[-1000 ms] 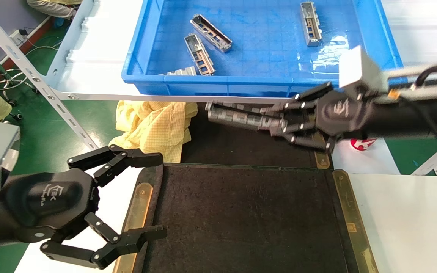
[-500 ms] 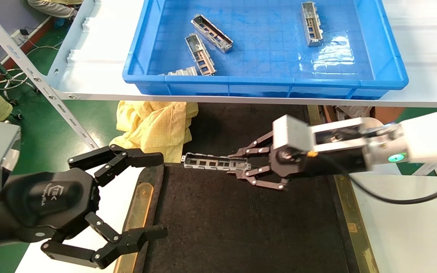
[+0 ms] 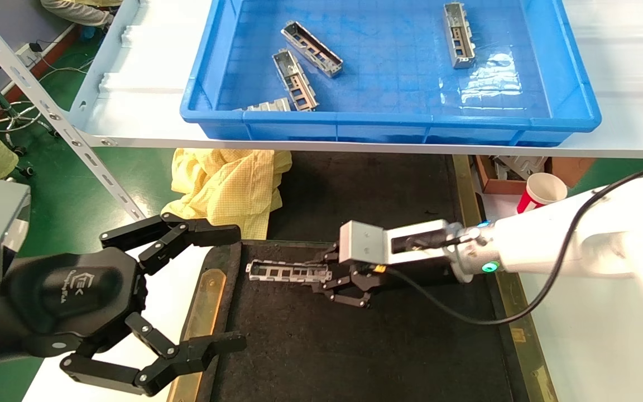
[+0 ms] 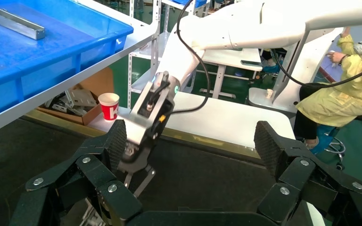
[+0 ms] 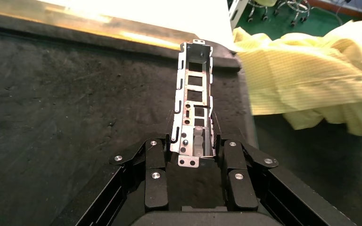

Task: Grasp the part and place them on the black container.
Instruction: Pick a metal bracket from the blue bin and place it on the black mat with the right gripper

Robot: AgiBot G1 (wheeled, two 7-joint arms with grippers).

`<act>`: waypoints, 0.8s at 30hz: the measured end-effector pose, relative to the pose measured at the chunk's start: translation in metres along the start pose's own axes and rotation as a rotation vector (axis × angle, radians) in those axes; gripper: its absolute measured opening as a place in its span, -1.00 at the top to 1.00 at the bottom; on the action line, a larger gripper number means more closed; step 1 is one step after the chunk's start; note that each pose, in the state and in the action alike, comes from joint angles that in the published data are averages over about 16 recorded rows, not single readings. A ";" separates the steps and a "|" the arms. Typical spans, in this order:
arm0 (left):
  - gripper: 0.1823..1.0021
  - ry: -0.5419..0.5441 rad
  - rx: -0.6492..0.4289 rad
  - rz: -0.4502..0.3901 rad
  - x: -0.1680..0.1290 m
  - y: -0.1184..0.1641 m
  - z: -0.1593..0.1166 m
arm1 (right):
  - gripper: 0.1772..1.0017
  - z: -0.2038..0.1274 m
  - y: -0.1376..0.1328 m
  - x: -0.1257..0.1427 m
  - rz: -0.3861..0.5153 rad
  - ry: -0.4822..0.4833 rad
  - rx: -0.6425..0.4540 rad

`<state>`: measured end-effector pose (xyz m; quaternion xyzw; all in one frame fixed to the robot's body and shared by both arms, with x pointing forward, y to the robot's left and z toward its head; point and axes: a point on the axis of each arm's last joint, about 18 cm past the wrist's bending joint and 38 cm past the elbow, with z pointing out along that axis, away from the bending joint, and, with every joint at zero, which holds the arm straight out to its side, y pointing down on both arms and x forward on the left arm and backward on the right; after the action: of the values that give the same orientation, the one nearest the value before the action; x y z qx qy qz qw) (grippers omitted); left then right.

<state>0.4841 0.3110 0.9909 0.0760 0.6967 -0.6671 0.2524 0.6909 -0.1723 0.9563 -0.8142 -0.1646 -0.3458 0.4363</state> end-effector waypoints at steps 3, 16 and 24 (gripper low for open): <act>-1.00 0.000 0.000 0.000 0.000 0.000 0.000 | 0.61 0.011 0.003 -0.005 0.000 -0.002 -0.002; -1.00 0.000 0.000 0.000 0.000 0.000 0.000 | 0.61 0.037 0.011 -0.019 0.000 0.003 0.000; -1.00 0.000 0.000 0.000 0.000 0.000 0.000 | 0.61 0.049 0.014 -0.026 0.008 0.004 0.000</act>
<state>0.4841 0.3110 0.9909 0.0760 0.6967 -0.6671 0.2524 0.7010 -0.1394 0.9107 -0.8142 -0.1602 -0.3458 0.4380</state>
